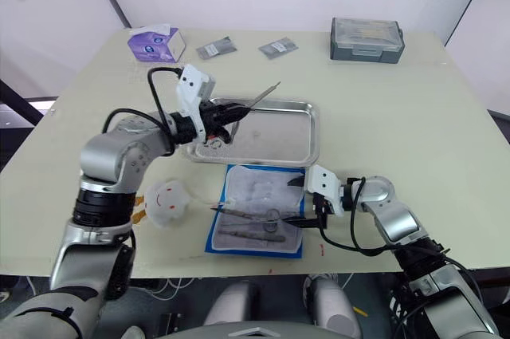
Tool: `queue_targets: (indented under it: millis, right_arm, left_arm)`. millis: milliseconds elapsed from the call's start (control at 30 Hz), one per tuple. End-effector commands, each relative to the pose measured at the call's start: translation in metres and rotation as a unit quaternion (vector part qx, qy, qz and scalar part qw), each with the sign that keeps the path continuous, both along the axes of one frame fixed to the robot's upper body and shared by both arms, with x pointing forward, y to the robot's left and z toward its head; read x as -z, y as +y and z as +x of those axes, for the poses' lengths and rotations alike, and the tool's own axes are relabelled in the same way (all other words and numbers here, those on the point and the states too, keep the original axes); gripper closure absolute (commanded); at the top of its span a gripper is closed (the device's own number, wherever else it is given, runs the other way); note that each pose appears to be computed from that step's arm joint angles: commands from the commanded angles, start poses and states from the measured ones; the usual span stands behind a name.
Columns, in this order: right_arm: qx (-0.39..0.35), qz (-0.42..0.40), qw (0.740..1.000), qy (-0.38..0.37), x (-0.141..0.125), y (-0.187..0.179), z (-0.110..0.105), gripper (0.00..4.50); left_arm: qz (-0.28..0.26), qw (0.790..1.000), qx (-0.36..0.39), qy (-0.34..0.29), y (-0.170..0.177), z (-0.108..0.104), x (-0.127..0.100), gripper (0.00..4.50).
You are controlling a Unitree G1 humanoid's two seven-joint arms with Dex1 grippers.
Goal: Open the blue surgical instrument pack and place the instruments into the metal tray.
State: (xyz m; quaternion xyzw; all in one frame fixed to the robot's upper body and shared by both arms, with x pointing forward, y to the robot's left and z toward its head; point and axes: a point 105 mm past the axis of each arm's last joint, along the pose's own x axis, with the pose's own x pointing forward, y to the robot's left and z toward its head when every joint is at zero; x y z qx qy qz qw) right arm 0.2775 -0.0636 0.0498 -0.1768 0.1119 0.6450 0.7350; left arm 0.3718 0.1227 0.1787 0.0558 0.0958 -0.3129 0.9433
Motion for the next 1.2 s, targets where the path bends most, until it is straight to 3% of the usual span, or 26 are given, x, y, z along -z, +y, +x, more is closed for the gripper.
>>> queue_targets:
  millis: [33, 333, 667, 1133, 1200]
  right_arm:
    - [0.038, -0.116, 0.985, 0.126, 0.075, -0.033, -0.027, 0.00]
    - [0.040, -0.113, 0.984, 0.128, 0.076, -0.032, -0.029, 0.00]
    - [0.042, -0.112, 0.985, 0.128, 0.076, -0.032, -0.029, 0.00]
    - [0.043, -0.111, 0.985, 0.126, 0.076, -0.031, -0.028, 0.00]
    - [0.043, -0.111, 0.985, 0.126, 0.076, -0.031, -0.028, 0.00]
  left_arm:
    - [0.008, 0.997, -0.072, -0.030, 0.005, 0.005, -0.003, 4.47]
    - [0.005, 0.983, -0.184, 0.027, -0.006, 0.012, 0.030, 4.47]
    - [-0.029, 0.957, -0.281, 0.074, -0.006, 0.017, 0.048, 4.47]
    - [-0.027, 0.953, -0.282, 0.107, -0.002, 0.013, 0.063, 4.47]
    - [-0.028, 0.953, -0.283, 0.107, -0.001, 0.012, 0.063, 3.70]
